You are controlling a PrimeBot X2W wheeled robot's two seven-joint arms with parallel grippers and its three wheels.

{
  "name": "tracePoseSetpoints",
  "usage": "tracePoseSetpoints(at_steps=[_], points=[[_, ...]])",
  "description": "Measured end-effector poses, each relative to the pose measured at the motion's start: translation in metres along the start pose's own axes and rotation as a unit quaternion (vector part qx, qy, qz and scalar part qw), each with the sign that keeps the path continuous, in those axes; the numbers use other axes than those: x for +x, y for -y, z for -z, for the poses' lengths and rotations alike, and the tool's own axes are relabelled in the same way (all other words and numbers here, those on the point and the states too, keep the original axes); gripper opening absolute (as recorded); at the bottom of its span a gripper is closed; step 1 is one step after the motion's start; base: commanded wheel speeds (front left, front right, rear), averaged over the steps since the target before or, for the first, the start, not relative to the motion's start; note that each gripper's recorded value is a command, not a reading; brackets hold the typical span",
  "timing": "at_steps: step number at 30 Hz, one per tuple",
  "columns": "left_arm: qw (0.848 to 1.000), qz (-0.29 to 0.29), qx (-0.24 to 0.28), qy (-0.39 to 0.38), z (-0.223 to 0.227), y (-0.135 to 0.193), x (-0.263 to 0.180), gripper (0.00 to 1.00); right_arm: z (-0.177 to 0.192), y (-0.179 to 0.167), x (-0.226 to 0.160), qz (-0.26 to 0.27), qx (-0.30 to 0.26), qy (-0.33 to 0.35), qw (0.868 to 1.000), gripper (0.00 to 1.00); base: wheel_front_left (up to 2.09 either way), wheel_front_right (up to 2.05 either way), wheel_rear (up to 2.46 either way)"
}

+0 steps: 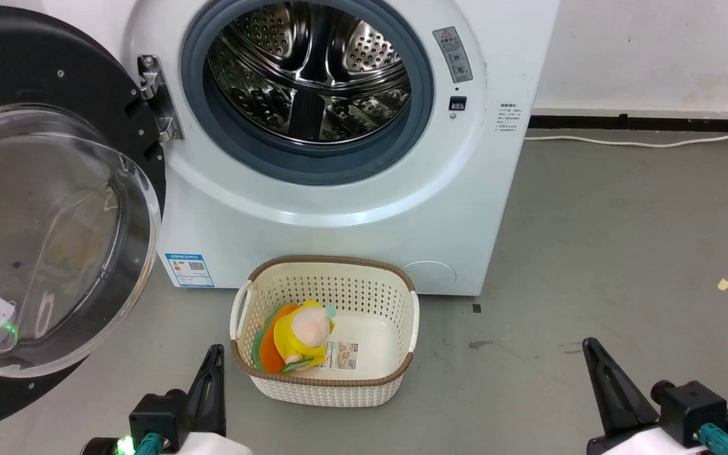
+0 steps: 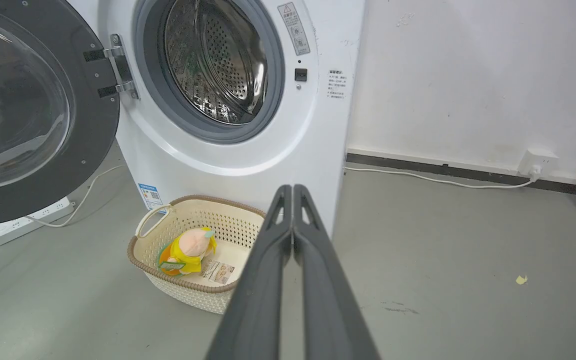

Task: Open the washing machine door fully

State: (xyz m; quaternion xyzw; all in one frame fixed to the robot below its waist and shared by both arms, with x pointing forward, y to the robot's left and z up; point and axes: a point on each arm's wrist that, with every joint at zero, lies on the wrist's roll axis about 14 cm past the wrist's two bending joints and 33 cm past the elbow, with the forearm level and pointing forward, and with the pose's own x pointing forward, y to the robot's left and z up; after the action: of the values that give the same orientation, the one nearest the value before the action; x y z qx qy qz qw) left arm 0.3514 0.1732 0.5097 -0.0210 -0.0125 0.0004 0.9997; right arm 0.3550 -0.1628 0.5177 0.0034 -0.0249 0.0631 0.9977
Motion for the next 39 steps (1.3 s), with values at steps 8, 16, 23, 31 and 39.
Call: tracePoseSetpoints(at_steps=[8,16,23,31,39], points=[[1.000,0.001,0.005,-0.004,0.000,0.000,0.002,0.00,-0.005,0.000,0.005,-0.001,-0.004,0.002,1.000,0.00,0.00,0.00,0.00],[1.000,0.001,0.011,-0.008,-0.001,-0.001,0.003,0.00,-0.003,0.000,0.005,-0.001,-0.006,-0.005,1.000,0.00,0.00,0.00,0.00],[1.000,0.000,0.015,-0.004,-0.006,-0.002,0.008,0.00,-0.001,0.000,0.005,-0.001,-0.009,-0.012,1.000,0.00,0.00,0.00,0.00],[1.000,-0.002,0.020,-0.008,-0.006,-0.003,0.009,0.00,-0.002,0.000,0.007,-0.001,-0.013,-0.016,1.000,0.00,0.00,0.00,0.00],[1.000,-0.002,0.024,-0.013,-0.006,-0.003,0.010,0.00,-0.003,0.000,0.009,-0.002,-0.015,-0.020,1.000,0.00,0.00,0.00,0.00]])
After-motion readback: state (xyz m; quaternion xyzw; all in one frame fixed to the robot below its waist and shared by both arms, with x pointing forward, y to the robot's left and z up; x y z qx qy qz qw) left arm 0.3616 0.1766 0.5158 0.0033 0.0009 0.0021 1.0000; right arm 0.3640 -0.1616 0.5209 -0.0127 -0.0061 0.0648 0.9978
